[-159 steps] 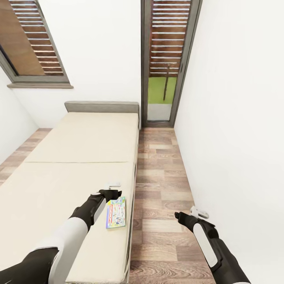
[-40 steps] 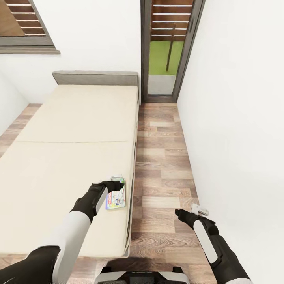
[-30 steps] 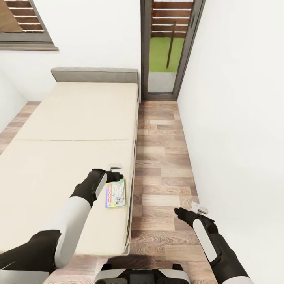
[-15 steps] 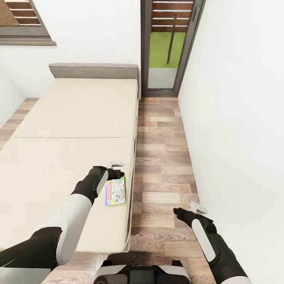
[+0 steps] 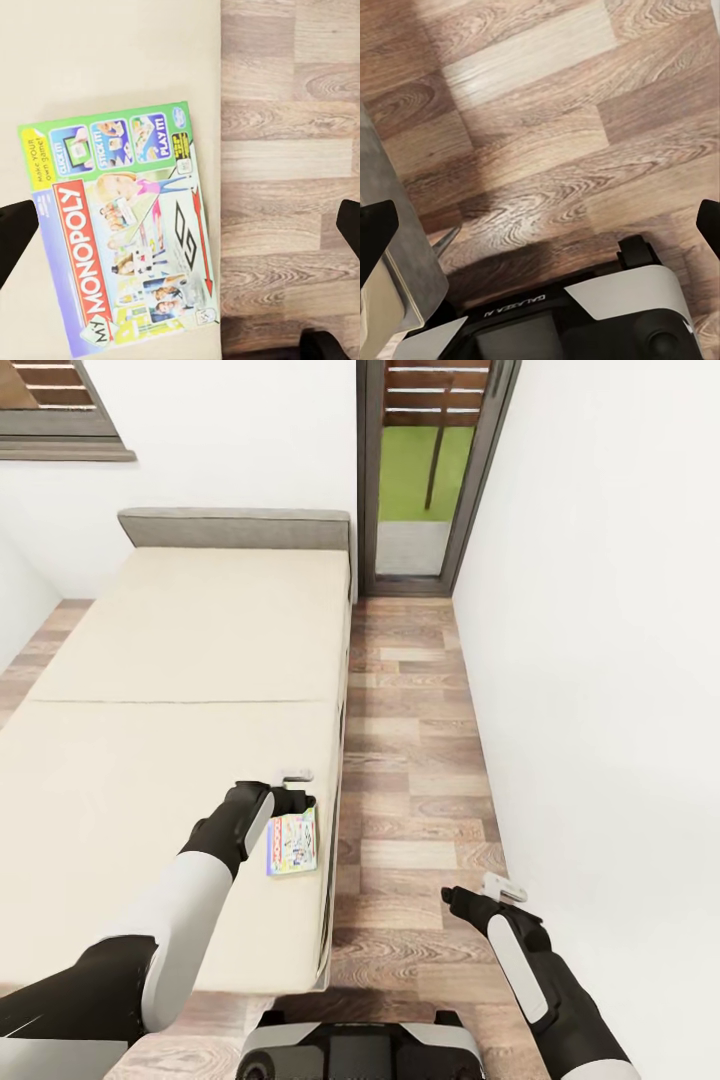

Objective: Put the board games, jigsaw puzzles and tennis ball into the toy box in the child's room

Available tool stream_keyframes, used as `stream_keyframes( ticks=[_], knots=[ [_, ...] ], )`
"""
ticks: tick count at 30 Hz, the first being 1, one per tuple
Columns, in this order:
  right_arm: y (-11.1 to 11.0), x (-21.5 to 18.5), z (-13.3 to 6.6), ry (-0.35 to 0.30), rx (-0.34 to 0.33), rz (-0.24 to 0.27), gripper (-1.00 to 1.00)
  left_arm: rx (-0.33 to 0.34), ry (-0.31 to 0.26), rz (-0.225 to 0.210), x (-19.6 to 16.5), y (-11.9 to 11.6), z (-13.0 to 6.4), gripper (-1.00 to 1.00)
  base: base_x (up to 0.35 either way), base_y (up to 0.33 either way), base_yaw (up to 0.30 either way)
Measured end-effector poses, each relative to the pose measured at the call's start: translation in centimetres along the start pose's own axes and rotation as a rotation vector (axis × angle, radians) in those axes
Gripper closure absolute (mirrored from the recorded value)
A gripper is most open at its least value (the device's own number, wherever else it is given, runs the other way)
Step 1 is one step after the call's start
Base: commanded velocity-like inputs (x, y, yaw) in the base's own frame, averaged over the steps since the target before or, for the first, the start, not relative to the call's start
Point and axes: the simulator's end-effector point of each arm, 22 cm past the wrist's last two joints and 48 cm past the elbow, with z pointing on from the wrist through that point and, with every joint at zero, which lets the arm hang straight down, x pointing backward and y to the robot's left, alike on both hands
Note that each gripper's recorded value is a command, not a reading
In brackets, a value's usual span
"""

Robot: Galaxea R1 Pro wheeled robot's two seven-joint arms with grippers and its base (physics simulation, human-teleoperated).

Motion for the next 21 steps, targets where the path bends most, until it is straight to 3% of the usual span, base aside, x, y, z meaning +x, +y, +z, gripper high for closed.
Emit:
stream_keyframes(
  ticks=[21],
  knots=[
    [-0.7,1.4,1.1,0.033,0.014,0.0,-1.0,0.0,-0.038,-0.008,0.1,0.3,1.6,-1.0,0.0,0.0,0.0]
  ],
)
